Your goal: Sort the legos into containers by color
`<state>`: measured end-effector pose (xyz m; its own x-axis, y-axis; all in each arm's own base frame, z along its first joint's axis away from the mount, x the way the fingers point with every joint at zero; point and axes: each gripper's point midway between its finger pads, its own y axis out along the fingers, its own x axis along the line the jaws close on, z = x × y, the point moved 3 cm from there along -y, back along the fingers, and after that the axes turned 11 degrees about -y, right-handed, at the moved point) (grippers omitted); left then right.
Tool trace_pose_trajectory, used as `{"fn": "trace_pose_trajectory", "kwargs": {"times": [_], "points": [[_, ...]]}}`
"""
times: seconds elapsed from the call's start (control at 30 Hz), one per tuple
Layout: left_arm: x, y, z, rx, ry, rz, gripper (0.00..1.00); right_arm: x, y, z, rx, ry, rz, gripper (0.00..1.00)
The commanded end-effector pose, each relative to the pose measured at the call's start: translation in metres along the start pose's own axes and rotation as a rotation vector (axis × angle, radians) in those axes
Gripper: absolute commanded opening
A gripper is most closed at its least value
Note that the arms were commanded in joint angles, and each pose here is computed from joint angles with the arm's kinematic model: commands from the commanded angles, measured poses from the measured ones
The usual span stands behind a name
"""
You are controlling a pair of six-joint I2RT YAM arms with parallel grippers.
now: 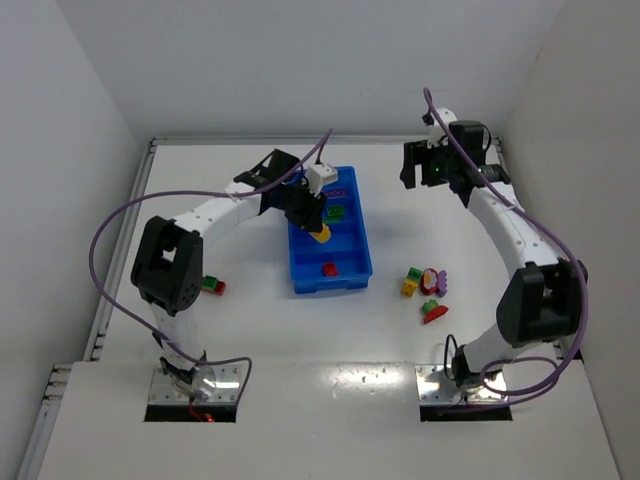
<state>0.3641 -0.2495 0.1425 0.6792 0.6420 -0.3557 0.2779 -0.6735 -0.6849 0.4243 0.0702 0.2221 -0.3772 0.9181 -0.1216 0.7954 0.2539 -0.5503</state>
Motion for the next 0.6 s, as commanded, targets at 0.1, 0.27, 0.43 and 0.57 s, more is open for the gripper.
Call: {"fn": "trace_pose_trajectory", "kwargs": {"times": [0.1, 0.27, 0.43, 0.57], "points": [[0.004, 0.006, -0.009, -0.010, 0.050, -0.024, 0.34, -0.010, -0.003, -0.009, -0.021, -0.033, 0.003, 0.85], [0.009, 0.010, -0.005, -0.001, 0.055, -0.043, 0.56, -0.016, 0.002, -0.003, -0.001, -0.019, -0.002, 0.89], [0.004, -0.005, -0.027, -0.076, 0.078, -0.003, 0.74, -0.017, 0.002, 0.001, 0.005, -0.012, -0.009, 0.91], [-0.022, -0.057, -0.075, -0.278, 0.118, -0.034, 0.76, -0.014, 0.005, 0.008, 0.014, -0.009, -0.021, 0.91]]}}
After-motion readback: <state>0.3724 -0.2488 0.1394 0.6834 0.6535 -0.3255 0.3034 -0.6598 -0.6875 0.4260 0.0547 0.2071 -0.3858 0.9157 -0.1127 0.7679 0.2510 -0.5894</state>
